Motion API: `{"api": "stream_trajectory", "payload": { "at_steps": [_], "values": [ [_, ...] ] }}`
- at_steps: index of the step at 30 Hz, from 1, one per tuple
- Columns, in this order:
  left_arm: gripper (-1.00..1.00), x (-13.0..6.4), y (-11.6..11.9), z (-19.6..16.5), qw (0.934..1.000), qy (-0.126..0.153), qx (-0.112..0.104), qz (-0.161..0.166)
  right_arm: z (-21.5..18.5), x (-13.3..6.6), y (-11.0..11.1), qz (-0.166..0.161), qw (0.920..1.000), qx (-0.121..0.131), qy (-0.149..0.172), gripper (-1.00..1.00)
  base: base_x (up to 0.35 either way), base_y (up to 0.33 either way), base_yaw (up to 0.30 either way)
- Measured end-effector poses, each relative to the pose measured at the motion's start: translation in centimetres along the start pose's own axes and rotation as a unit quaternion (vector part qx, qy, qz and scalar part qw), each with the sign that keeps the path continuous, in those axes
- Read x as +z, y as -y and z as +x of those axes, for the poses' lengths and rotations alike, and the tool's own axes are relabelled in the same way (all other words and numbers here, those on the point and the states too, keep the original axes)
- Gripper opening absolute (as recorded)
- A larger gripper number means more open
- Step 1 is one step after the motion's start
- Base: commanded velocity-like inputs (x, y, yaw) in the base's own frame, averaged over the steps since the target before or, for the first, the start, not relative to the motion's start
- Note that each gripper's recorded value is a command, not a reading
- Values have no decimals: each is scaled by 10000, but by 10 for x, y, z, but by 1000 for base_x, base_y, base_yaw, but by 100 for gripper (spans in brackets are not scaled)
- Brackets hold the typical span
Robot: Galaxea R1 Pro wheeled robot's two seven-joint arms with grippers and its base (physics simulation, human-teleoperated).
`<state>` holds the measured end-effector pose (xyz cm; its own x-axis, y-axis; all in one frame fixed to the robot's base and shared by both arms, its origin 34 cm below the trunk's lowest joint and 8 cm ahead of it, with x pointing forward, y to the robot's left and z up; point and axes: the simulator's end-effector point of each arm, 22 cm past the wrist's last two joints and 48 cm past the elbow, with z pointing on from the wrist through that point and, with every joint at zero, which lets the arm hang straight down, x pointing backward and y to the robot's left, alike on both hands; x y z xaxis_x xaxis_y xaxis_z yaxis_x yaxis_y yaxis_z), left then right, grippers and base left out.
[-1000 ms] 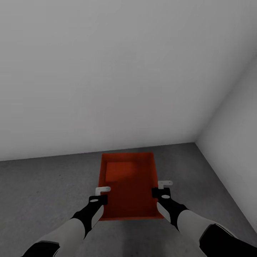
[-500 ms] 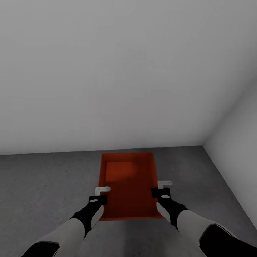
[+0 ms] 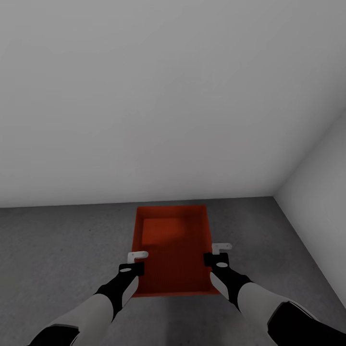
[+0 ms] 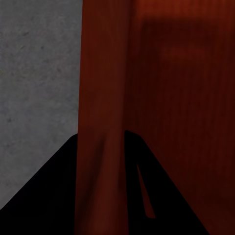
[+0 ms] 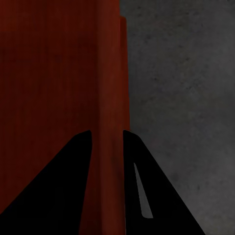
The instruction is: Move the two storage containers from the living room to the garage. In the garage, place one container on the floor and stack the other container on top of it (either order is fine).
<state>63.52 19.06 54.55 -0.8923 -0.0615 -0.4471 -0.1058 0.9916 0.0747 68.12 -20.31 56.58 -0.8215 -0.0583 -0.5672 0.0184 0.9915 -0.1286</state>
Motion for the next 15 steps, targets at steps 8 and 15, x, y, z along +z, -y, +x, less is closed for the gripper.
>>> {"api": "stream_trajectory", "payload": {
  "at_steps": [8, 15],
  "values": [
    [-100, 0, 0, 0, 10000, 0, 0, 1, 0, 0, 0, 0, 10000, 0, 0, -100, 0, 0, 0],
    [-100, 0, 0, 0, 10000, 0, 0, 0, 0, 0, 0, 0, 10000, 0, 0, -100, 0, 0, 0]
  ]
}}
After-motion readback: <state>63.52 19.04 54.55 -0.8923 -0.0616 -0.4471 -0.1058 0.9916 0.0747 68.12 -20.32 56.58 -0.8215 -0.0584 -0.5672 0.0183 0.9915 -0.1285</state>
